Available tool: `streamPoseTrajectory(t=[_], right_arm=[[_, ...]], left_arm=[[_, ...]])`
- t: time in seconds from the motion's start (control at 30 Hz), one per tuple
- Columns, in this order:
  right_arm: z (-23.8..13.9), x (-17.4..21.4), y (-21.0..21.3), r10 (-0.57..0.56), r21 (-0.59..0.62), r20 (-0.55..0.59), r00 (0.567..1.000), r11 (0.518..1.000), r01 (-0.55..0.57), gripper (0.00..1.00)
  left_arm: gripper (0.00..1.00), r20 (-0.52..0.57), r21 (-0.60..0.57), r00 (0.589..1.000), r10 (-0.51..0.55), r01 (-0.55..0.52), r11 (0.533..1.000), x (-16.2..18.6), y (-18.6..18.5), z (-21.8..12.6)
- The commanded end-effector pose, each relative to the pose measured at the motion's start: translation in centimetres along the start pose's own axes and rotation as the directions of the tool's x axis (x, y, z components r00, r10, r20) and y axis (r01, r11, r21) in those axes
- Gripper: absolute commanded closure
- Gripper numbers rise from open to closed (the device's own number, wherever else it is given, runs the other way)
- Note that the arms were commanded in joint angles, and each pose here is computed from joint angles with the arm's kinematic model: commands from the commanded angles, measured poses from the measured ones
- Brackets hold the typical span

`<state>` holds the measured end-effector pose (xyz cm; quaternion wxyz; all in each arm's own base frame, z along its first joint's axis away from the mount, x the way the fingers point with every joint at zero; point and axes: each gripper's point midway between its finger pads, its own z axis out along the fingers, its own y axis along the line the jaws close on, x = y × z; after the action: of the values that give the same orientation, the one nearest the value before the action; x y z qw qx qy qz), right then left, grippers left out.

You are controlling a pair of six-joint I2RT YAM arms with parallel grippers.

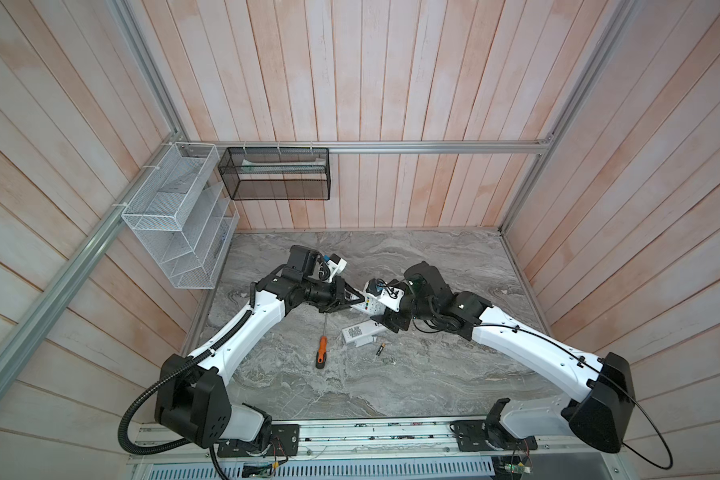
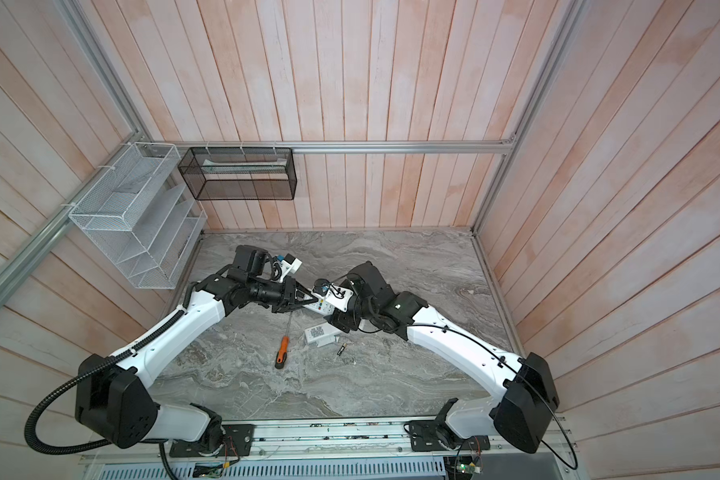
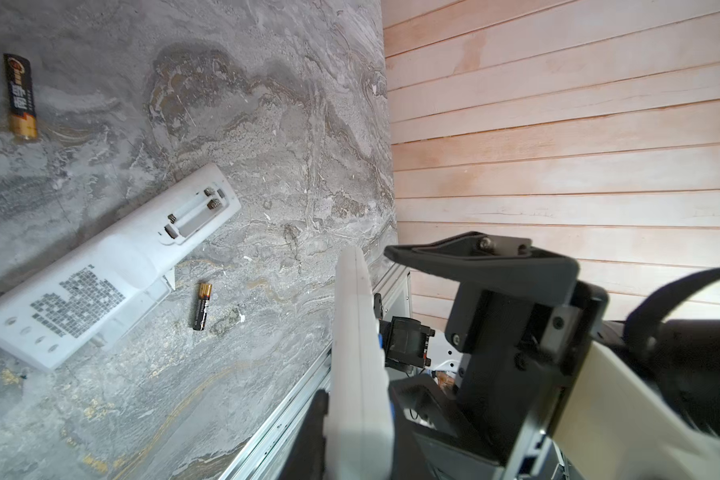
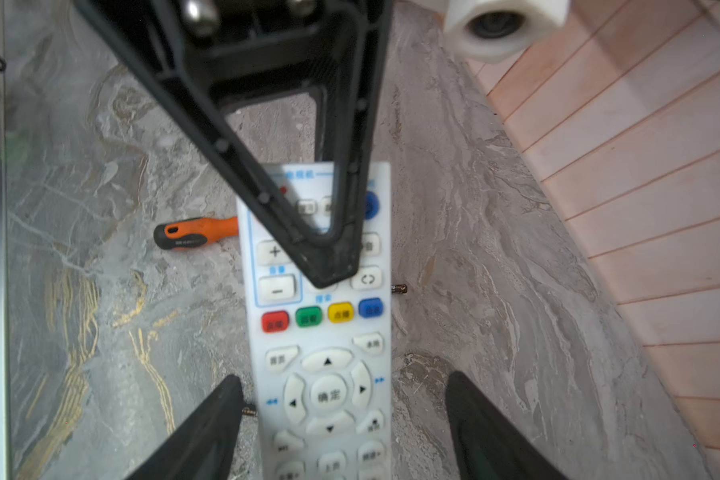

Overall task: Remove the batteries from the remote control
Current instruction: 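Close the left gripper on the remote's free end while the right gripper holds it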

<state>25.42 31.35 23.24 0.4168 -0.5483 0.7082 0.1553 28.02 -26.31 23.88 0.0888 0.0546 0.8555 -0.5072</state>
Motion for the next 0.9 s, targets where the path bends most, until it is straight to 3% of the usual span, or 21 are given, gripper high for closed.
streamPoseTrajectory(t=[0.0, 0.07, 0.13, 0.17, 0.23, 0.33, 0.37, 0.4, 0.47, 0.53, 0.73, 0.87], right_arm=[[-3.5, -3.1, -1.9, 0.062, 0.113, 0.111, 0.992, 0.991, -0.074, 0.02], [-5.2, -4.1, -2.8, 0.135, 0.154, 0.174, 0.975, 0.975, -0.162, 0.02], [-7.4, -5.0, -5.0, 0.295, 0.232, 0.272, 0.916, 0.904, -0.36, 0.02], [-8.9, -5.1, -6.7, 0.391, 0.273, 0.336, 0.857, 0.831, -0.486, 0.02], [-11.0, -5.1, -8.5, 0.554, 0.225, 0.422, 0.718, 0.703, -0.675, 0.02], [-12.2, -3.7, -10.7, 0.844, -0.026, 0.398, 0.36, 0.402, -0.915, 0.02], [-11.9, -2.7, -11.0, 0.92, -0.124, 0.323, 0.222, 0.274, -0.954, 0.02], [-11.5, -1.9, -10.9, 0.963, -0.211, 0.244, 0.116, 0.17, -0.963, 0.02], [-11.0, -1.4, -9.9, 0.993, -0.352, 0.119, 0.016, 0.057, -0.934, 0.02], [-11.1, -1.7, -8.9, 0.998, -0.444, 0.057, -0.012, 0.015, -0.896, 0.02], [-11.5, -0.1, -7.4, 1.0, -0.484, -0.018, 0.025, 0.013, -0.875, 0.05], [-10.8, 0.7, -6.5, 0.999, -0.523, -0.047, 0.028, -0.001, -0.853, 0.25]], left_arm=[[0.83, 0.01, -0.002, 0.998, 0.063, -0.063, 0.998, -0.8, -0.8, -0.4], [0.83, 0.019, -0.001, 0.998, 0.06, -0.06, 0.998, -1.3, -0.6, -0.4], [0.83, 0.031, 0.01, 0.998, 0.062, -0.062, 0.998, -1.9, -0.6, -0.7], [0.83, 0.034, 0.018, 0.997, 0.063, -0.064, 0.998, -2.2, -0.6, -0.7], [0.83, 0.044, 0.029, 0.997, 0.069, -0.071, 0.997, -2.7, -0.7, -0.9], [0.83, 0.068, 0.044, 0.993, 0.094, -0.097, 0.994, -3.5, -1.2, -1.4], [0.83, 0.077, 0.051, 0.991, 0.105, -0.11, 0.993, -3.7, -1.5, -1.5], [0.83, 0.088, 0.066, 0.989, 0.117, -0.123, 0.99, -3.9, -1.9, -1.8], [0.83, 0.103, 0.098, 0.986, 0.133, -0.143, 0.985, -4.1, -2.5, -2.1], [0.82, 0.119, 0.144, 0.984, 0.131, -0.147, 0.979, -4.4, -3.2, -2.6], [0.82, 0.128, 0.274, 0.988, 0.084, -0.117, 0.955, -4.8, -4.9, -3.8], [0.82, 0.113, 0.364, 0.992, 0.061, -0.099, 0.926, -4.8, -6.6, -4.4]])
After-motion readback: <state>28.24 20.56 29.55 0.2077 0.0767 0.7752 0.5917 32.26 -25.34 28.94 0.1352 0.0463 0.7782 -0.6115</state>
